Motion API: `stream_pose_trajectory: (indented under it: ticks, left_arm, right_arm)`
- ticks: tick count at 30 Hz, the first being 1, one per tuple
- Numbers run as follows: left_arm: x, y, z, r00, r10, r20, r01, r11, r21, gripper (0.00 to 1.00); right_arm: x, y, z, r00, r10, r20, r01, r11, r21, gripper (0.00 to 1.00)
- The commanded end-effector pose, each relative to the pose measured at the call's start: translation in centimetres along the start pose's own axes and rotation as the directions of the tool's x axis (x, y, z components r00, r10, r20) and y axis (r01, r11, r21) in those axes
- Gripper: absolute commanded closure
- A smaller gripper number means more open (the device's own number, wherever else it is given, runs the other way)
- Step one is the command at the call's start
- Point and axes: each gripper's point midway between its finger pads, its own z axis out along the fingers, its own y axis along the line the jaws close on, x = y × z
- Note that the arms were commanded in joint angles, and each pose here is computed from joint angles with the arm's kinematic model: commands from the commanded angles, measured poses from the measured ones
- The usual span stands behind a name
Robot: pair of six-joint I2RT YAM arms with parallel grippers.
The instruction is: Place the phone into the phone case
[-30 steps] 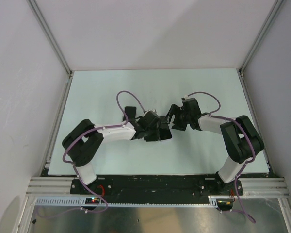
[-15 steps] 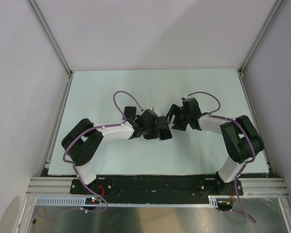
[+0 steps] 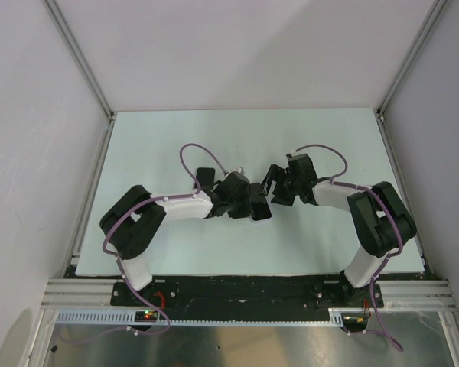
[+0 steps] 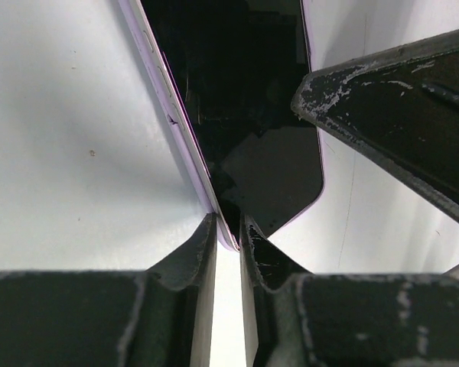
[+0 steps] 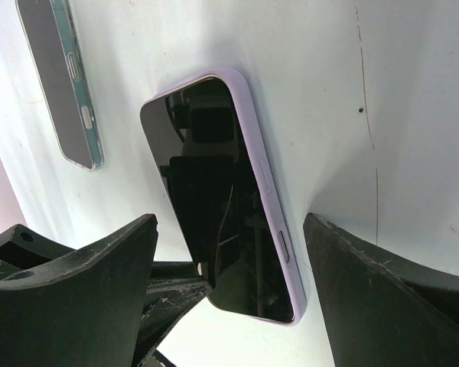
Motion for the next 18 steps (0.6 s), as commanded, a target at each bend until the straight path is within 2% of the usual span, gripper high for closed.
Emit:
stream_pose_trajectory:
  ticks: [1,18]
  left_arm:
    - [1.9,3.7,1.0,0.999,0.029,-0.043,-0.034,0.990,-0.138,0.81]
    - [6.7,7.4,1.9,0.982,0.119,-0.149,-0.162,0.935,-0.316,0.90]
  right_arm:
    - [-0.4,-0.1,-0.1,1.000,-0.019,0.003,0.019,1.000,0.017,0.17]
    - [-0.4,-1.3,-0.2,0.999,-0.044,0.012,0.043,0.996,0.077,0.17]
